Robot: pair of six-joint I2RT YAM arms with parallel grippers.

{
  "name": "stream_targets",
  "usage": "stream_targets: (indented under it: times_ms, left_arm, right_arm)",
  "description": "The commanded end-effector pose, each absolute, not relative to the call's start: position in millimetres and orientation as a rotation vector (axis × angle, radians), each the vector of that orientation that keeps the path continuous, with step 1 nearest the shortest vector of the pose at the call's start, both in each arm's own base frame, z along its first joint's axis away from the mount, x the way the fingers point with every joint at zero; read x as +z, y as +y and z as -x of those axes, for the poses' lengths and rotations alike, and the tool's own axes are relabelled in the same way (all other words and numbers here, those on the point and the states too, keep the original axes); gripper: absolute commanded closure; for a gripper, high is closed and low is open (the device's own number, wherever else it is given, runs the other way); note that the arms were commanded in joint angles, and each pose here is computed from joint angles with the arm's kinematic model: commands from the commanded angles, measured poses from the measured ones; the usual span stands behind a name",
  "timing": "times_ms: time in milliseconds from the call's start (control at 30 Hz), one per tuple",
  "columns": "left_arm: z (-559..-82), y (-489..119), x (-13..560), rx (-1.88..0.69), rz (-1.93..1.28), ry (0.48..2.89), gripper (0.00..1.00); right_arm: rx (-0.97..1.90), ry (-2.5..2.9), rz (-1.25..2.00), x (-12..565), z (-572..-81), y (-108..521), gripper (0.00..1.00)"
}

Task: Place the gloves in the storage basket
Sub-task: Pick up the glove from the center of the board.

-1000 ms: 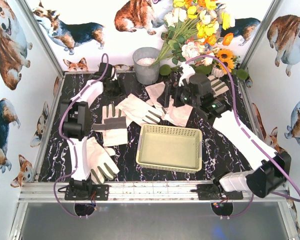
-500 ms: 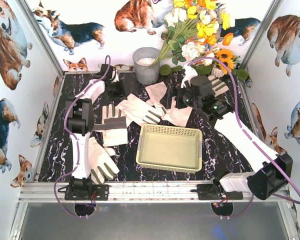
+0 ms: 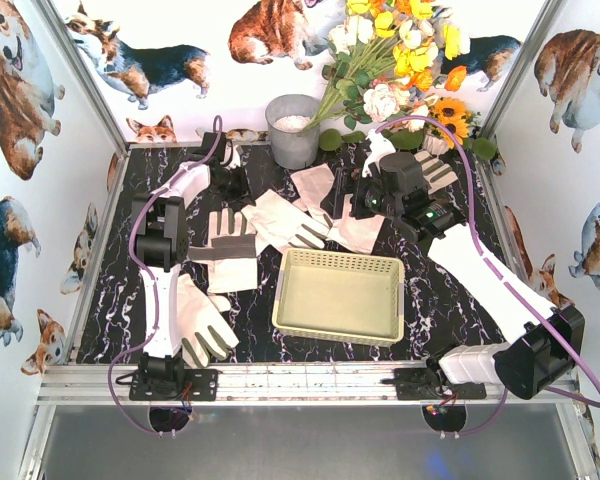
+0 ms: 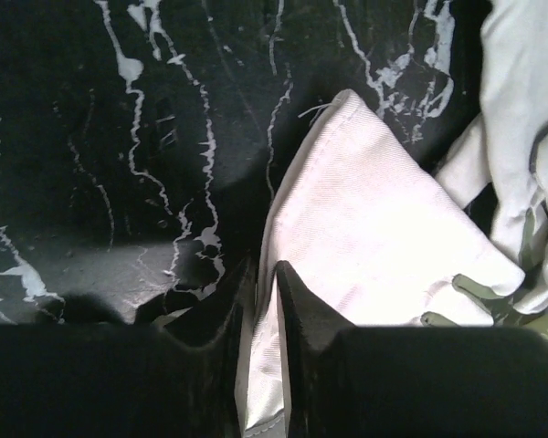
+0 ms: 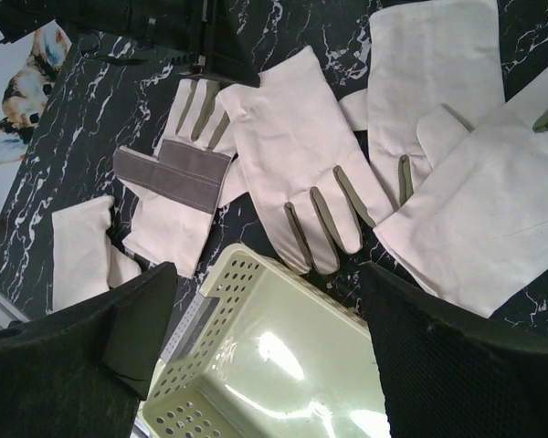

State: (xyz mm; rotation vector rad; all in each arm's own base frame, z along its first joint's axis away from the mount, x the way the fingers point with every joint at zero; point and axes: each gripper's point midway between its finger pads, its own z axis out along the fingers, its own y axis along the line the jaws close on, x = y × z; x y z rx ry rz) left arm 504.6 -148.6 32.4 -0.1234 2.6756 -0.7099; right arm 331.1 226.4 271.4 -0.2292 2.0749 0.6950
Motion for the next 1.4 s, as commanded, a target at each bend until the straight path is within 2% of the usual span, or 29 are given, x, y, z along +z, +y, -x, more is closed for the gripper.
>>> stream_targets:
  times_ms: [0,67,367,700,933,1367]
  left_arm:
    - [-512,-165,52,-0.857,0.115,2.593,0.95]
    - [-519,-168,65,-0.879,0.12,2.546,1.0]
    - [-544,-176,169,-1.001,0.194,2.237,1.0]
    - [-541,-169,220,-1.011,0.213,2.137,1.0]
    - [-541,-130,263,-1.0,0.392,1.957,1.0]
    - [-508,-69,302,-0.673,0.331,1.932,1.0]
  right_arm:
    - [0.691,2.009,0.195,289,-336,223,0.17]
    - [0.685,2.008,0.192,289,-336,222,0.17]
    - [0.644,1.999,0.166,290,-342,216,0.17]
    - [0.613,2.015,0.09,287,-346,210,0.17]
    - [0.621,2.039,0.057,279,-351,213,0.18]
    - [0.672,2.088,0.083,271,-364,232,0.19]
